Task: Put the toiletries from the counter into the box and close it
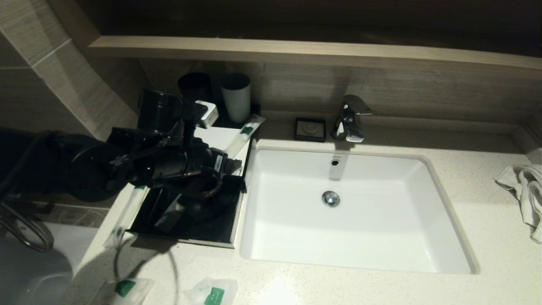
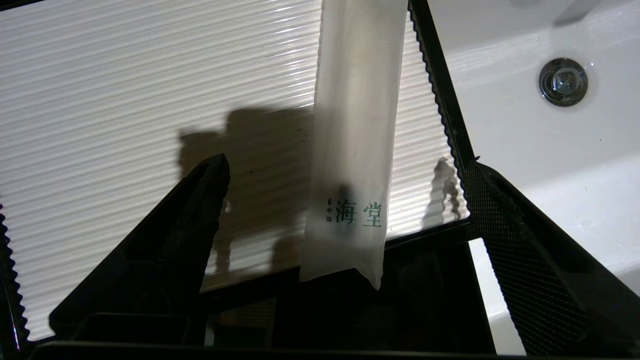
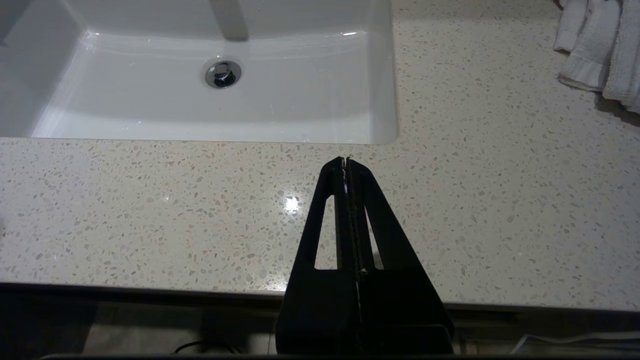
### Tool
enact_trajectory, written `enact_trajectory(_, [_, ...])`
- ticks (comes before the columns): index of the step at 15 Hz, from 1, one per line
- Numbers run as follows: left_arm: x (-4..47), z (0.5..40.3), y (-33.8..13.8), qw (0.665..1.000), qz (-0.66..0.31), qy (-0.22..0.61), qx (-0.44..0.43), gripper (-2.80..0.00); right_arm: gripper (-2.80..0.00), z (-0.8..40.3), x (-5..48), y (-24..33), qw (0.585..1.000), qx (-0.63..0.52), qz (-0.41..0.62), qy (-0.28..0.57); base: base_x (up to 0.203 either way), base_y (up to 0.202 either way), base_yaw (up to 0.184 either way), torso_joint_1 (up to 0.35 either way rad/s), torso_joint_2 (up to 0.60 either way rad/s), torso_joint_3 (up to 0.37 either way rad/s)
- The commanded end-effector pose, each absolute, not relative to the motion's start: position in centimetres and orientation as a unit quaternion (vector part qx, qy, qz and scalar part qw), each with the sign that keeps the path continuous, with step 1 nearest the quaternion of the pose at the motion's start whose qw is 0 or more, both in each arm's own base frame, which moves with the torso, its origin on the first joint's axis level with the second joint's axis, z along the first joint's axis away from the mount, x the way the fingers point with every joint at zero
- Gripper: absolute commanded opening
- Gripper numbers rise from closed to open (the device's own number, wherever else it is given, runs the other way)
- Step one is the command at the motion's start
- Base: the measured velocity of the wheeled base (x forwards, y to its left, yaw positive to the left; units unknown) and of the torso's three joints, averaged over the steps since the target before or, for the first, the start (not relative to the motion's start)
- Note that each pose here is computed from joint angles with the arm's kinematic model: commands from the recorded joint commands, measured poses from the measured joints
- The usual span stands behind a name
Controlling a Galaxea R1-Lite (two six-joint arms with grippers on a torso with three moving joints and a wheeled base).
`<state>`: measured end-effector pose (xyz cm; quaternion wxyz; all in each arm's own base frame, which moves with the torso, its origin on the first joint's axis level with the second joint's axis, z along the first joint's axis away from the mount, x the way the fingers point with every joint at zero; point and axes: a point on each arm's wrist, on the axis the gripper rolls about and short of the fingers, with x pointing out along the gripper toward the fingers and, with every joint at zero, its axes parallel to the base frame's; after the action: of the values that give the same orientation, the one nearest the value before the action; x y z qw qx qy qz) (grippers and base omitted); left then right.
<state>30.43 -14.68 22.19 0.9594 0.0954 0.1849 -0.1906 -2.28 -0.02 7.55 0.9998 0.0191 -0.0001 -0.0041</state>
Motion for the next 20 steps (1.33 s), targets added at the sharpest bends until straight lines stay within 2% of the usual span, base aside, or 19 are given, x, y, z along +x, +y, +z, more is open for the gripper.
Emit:
enact_trajectory(1, [30.40, 22.13, -14.63, 0.959, -0.190, 0.186, 0.096, 0.00, -2.80, 7.51, -2.27, -0.02, 1.000, 0.019, -0.005, 0.001, 0.000, 0.000, 0.000, 0.000, 0.00, 0.000])
enact_trajectory(20, [30.56, 21.81, -14.77, 0.958, -0.190, 0.190, 0.097, 0.00, -2.80, 7.51, -2.27, -0.02, 1.000, 0.019, -0.004, 0.001, 0.000, 0.000, 0.000, 0.000, 0.00, 0.000])
